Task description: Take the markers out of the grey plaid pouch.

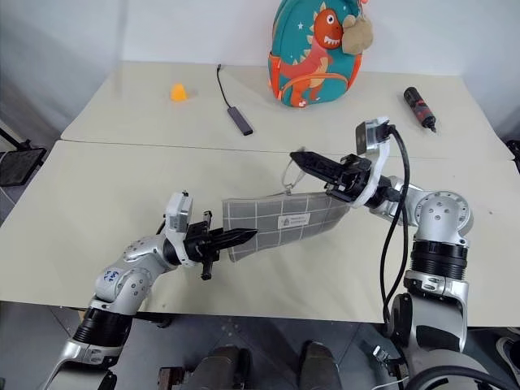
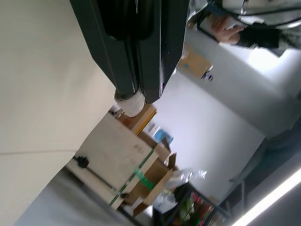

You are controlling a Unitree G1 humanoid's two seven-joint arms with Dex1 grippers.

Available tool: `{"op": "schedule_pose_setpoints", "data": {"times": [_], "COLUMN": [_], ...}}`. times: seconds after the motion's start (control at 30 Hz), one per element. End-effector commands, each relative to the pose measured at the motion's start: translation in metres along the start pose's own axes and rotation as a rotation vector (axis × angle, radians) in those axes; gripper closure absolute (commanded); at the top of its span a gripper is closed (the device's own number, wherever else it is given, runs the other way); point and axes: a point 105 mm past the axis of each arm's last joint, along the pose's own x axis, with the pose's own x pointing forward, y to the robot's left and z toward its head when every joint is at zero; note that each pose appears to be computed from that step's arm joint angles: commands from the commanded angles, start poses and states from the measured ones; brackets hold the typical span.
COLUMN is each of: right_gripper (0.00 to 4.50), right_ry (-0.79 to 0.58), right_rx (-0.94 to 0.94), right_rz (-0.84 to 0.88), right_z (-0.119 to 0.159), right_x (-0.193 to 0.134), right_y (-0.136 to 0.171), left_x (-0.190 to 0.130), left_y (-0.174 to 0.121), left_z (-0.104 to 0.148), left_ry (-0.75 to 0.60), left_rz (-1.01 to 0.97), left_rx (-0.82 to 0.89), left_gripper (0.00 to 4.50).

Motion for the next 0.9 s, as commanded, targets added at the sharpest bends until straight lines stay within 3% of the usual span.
{"op": "schedule_pose_setpoints", "data": {"times": [0.03, 0.37, 0.53, 0.6, 0.7, 0.9], "right_gripper": [4.48, 4.48, 4.48, 4.48, 3.56, 1.72], "right_ry": [-0.126, -0.200, -0.191, -0.145, -0.040, 0.118], "right_rx": [-0.118, -0.187, -0.195, -0.108, -0.149, -0.171], "right_rz": [-0.035, -0.251, -0.263, -0.201, -0.172, -0.211], "right_z": [0.032, 0.045, 0.042, 0.034, 0.020, -0.005], "right_x": [-0.023, -0.075, -0.077, -0.072, -0.061, -0.075], "right_y": [0.010, -0.012, -0.012, -0.003, 0.008, 0.010], "left_x": [-0.009, -0.018, -0.018, -0.017, -0.012, -0.003], "left_y": [0.001, -0.002, -0.002, -0.001, 0.000, 0.003], "left_z": [0.008, 0.002, -0.003, -0.005, -0.006, 0.000], "left_ry": [-0.046, 0.008, 0.046, 0.053, 0.058, 0.041], "left_rz": [0.030, 0.008, -0.003, -0.010, -0.025, -0.042], "left_rx": [-0.063, -0.139, -0.118, -0.107, -0.090, -0.032], "left_gripper": [4.50, 4.50, 4.50, 4.50, 4.50, 4.50]}}
